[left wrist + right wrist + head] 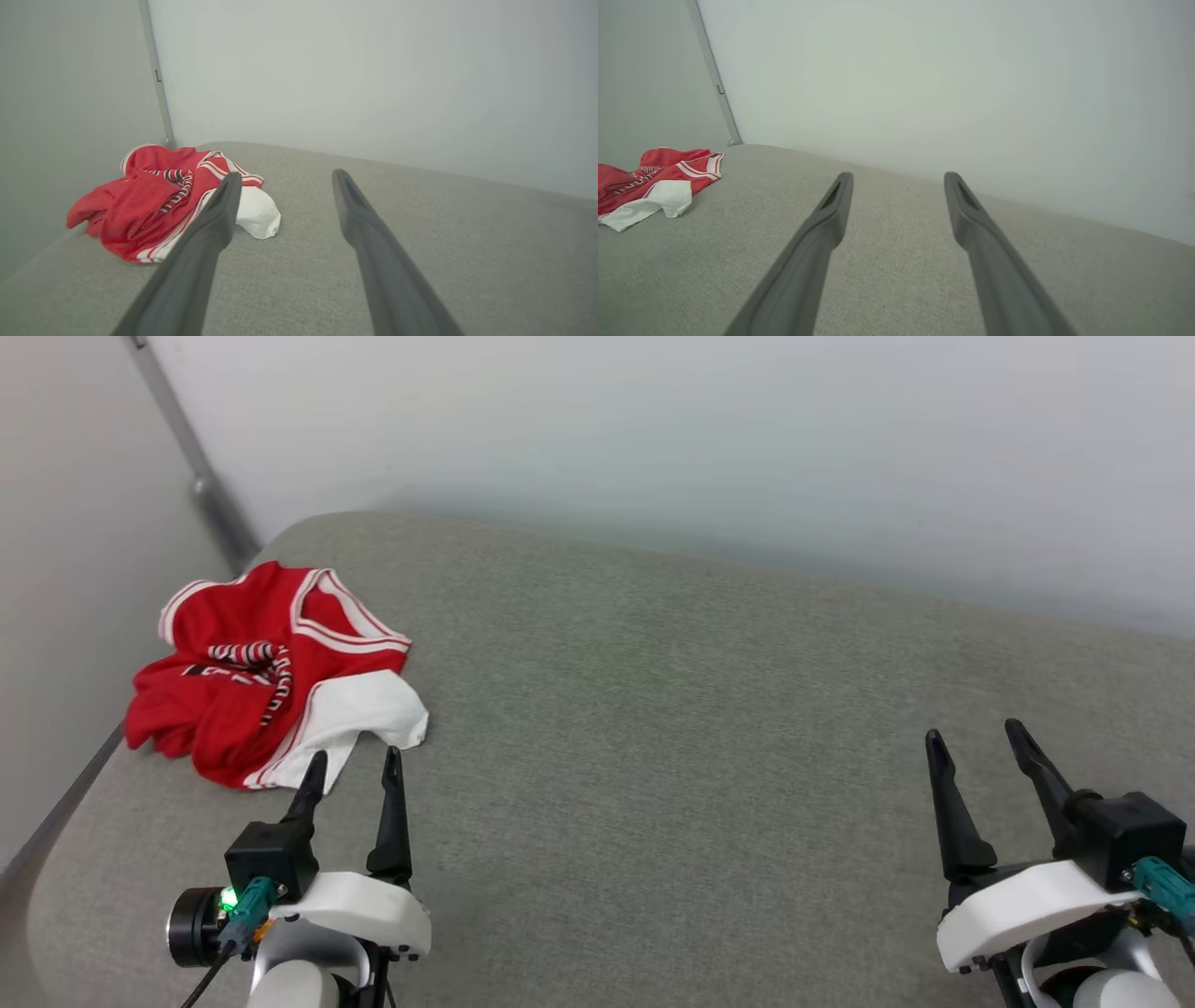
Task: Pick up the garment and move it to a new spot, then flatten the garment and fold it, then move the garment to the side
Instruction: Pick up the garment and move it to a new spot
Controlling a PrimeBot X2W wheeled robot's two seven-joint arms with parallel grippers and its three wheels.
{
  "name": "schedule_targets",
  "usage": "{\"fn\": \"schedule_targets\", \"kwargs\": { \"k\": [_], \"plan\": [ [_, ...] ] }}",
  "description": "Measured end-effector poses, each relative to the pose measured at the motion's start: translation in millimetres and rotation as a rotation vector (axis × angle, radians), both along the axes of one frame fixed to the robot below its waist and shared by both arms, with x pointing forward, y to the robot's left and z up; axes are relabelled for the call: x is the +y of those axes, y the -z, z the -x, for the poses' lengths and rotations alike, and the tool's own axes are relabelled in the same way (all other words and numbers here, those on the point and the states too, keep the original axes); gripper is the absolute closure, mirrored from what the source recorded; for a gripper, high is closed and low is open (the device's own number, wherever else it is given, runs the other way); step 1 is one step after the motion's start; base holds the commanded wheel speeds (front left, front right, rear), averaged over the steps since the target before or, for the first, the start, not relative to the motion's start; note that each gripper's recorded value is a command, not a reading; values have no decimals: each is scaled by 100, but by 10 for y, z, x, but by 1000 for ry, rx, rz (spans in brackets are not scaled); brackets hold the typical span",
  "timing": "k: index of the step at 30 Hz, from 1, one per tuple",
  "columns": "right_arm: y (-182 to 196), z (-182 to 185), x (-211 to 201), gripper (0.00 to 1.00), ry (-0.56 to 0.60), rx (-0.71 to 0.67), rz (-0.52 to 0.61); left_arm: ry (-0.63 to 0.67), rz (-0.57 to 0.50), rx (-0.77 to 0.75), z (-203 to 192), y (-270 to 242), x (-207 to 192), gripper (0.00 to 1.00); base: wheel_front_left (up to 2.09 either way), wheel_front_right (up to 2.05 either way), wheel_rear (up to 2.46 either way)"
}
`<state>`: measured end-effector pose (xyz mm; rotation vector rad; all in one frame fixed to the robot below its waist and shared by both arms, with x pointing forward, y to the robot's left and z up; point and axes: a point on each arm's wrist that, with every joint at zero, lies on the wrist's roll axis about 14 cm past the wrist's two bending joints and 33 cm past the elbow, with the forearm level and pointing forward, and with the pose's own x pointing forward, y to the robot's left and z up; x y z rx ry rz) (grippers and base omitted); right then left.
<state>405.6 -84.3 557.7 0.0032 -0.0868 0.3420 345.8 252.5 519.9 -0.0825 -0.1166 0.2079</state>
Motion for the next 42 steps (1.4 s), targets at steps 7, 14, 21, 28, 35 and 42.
{"fn": "schedule_targets", "kwargs": {
  "k": [7, 14, 21, 28, 35, 42],
  "plan": [
    [-21, -5, 569, 0, -160, -5, 1, -144, 12, -5, 335, -2, 441, 0, 0, 0, 0],
    [-14, 15, 913, 0, -257, -4, -4, -245, 12, 12, 636, 54, 709, 0, 0, 0, 0],
    [-11, 17, 987, 0, -279, -6, -9, -273, 9, 14, 715, 59, 780, 0, 0, 0, 0],
    [-12, 21, 960, 0, -273, -6, -11, -261, 6, 26, 653, 78, 785, 0, 0, 0, 0],
    [-9, -133, 907, 0, -249, -5, 1, -238, -7, 33, 143, -239, 1015, 0, 0, 0, 0],
    [112, -401, 727, 0, -189, 11, -3, -200, 11, 153, -620, -465, 1270, 0, 0, 0, 0]
  ]
}}
